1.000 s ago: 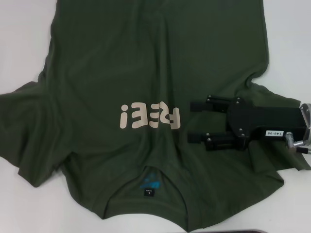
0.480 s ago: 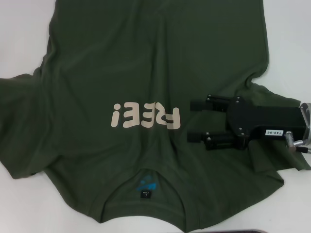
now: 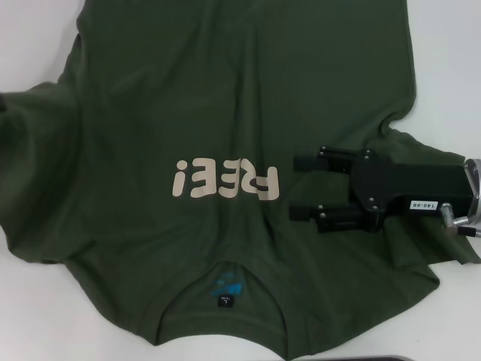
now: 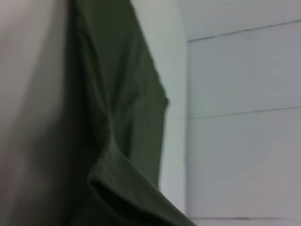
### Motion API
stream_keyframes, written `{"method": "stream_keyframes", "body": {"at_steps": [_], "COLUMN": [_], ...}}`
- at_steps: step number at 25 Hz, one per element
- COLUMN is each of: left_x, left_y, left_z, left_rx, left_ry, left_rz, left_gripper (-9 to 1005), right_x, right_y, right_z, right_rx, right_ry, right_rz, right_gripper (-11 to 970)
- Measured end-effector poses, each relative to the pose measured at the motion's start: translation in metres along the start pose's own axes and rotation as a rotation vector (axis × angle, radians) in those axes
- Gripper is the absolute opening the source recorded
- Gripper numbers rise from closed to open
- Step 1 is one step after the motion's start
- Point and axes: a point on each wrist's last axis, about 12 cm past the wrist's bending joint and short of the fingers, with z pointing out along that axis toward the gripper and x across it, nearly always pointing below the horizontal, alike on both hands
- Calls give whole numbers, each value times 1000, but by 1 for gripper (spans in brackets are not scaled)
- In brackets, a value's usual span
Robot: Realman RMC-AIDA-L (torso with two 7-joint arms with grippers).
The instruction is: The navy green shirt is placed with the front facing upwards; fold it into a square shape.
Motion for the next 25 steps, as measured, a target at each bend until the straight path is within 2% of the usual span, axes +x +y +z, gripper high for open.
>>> {"method": "stream_keyframes", "body": {"at_steps": [4,5,6,16,20,25], "left_x": [7,9,9,16,17,19], "left_y": [-1,1,1,15,22,23], "left_z": [22,36,36,103,119,136], "left_rx": [65,85,85,98,72,73], "left_ry": [20,9,9,-68,-77,-74], "left_rz": [-16,-29,-29,-98,-116,-121], "left_gripper": [13,13,13,14,14,14], "right_x": [0,0,0,2,2,2], "right_y": [0,0,0,0,1,1], "right_z": [0,0,0,0,-1,-1], "right_rx": [-1,-1,-1,5,8,8], "right_ry": [0,-1,-1,2,2,0], "right_rz": [1,0,0,4,6,6], "right_gripper": [914,914,914,914,914,914]}}
